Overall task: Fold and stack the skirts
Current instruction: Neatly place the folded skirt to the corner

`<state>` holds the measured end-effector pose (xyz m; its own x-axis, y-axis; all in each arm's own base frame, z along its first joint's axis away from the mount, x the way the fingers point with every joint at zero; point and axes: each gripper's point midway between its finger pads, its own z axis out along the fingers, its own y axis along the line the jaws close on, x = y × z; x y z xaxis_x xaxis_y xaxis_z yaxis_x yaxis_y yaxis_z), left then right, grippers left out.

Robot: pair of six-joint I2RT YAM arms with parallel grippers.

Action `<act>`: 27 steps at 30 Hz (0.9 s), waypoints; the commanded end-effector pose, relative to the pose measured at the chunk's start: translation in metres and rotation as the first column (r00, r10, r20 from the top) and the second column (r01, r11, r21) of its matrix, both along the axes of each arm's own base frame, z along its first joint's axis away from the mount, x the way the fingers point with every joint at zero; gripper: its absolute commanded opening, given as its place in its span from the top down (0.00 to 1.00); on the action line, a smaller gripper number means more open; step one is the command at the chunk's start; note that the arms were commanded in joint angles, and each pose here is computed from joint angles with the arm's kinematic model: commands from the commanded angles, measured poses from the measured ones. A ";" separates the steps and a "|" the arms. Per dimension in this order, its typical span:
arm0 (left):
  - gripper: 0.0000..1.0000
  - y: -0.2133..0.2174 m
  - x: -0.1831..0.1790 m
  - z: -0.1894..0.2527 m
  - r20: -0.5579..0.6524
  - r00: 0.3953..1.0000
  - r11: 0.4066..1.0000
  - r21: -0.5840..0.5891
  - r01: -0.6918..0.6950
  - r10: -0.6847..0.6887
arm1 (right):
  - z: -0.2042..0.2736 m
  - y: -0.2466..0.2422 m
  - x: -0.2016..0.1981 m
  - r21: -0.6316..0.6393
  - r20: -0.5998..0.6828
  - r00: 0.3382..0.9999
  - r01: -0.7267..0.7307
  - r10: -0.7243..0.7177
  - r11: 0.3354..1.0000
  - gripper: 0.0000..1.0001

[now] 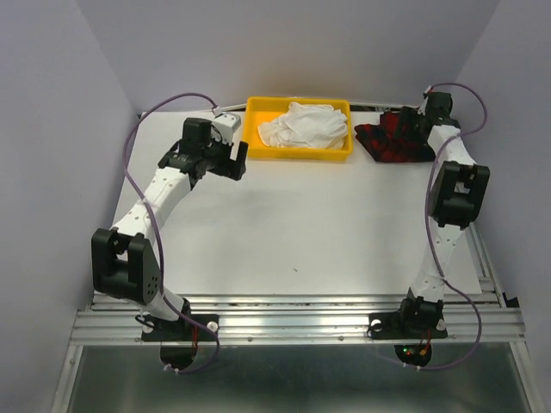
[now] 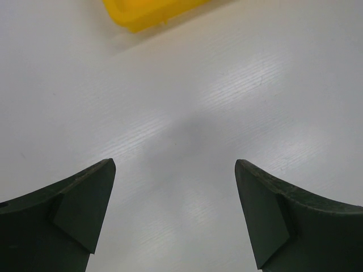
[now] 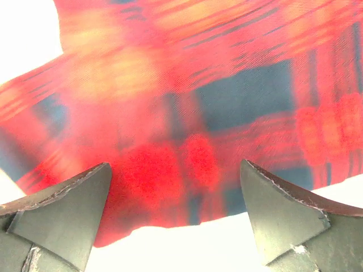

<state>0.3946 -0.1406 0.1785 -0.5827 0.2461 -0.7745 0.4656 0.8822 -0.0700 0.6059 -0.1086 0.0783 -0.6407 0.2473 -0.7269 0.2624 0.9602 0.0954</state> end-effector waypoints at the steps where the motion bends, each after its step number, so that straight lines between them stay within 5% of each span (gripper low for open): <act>1: 0.02 0.008 0.036 0.067 0.208 0.978 1.000 0.020 -0.007 0.003 | 0.152 0.052 -0.022 0.010 0.249 0.939 -0.245 0.235 0.969 0.00; 9: 0.02 -0.001 0.051 0.081 0.202 0.979 0.999 -0.036 0.016 -0.009 | 0.186 0.085 -0.108 -0.030 0.156 0.886 -0.438 0.437 0.898 0.00; 18: 0.02 0.005 0.008 0.045 0.145 0.989 0.999 -0.036 0.032 -0.027 | 0.105 0.139 -0.256 0.126 -0.039 0.806 -0.583 0.591 0.803 0.00; 27: 0.02 0.029 -0.042 0.014 0.148 0.988 0.996 0.075 0.043 -0.054 | 0.065 0.144 -0.327 0.152 -0.128 0.780 -0.594 0.612 0.790 0.00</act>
